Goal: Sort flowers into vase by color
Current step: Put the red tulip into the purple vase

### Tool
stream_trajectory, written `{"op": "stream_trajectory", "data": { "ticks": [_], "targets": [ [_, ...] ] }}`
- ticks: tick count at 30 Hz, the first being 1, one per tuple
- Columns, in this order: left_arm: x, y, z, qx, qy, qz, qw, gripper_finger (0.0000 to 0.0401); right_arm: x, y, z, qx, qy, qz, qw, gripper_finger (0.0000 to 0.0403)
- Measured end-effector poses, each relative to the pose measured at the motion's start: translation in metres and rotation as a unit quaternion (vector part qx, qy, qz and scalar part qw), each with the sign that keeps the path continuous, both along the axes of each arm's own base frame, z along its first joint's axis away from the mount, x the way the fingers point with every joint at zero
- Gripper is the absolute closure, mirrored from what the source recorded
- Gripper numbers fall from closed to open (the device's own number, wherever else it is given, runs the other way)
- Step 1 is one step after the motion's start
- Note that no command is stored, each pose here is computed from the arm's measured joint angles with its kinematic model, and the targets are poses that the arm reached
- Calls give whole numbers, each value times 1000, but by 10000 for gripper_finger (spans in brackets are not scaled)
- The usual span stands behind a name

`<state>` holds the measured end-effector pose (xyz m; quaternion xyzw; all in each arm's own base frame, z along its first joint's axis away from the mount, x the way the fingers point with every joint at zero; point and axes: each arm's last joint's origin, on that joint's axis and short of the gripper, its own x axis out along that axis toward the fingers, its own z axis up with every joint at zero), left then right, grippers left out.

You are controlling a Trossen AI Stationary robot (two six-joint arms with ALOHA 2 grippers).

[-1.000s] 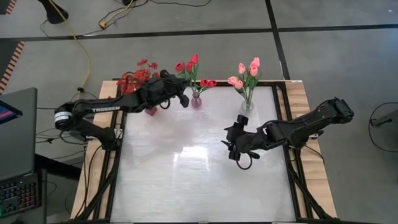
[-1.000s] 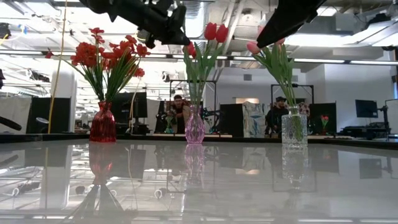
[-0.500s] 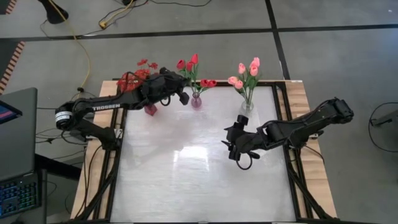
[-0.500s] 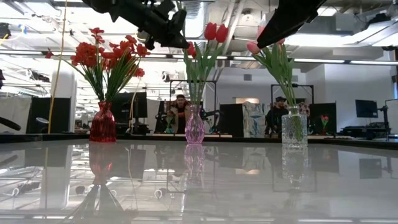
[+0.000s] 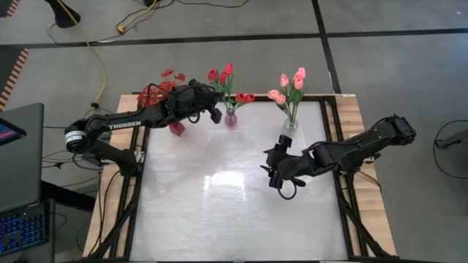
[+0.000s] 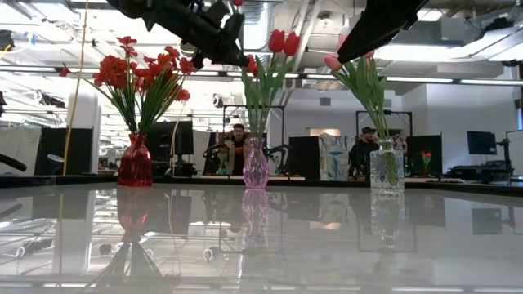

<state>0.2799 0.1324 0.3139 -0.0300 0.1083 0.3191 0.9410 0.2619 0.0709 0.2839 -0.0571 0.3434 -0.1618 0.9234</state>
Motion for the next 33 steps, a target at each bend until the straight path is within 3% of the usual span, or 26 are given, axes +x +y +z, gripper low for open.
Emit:
{"op": "stream_trajectory", "data": {
  "ticks": [12, 33],
  "targets": [
    [18, 10, -22, -6, 15, -3, 1000, 401, -1, 0, -1, 0, 7, -1, 1000, 132],
    [18, 12, -36, -38, 49, -1, 998, 401, -1, -2, -1, 0, 6, -4, 1000, 132]
  ]
}}
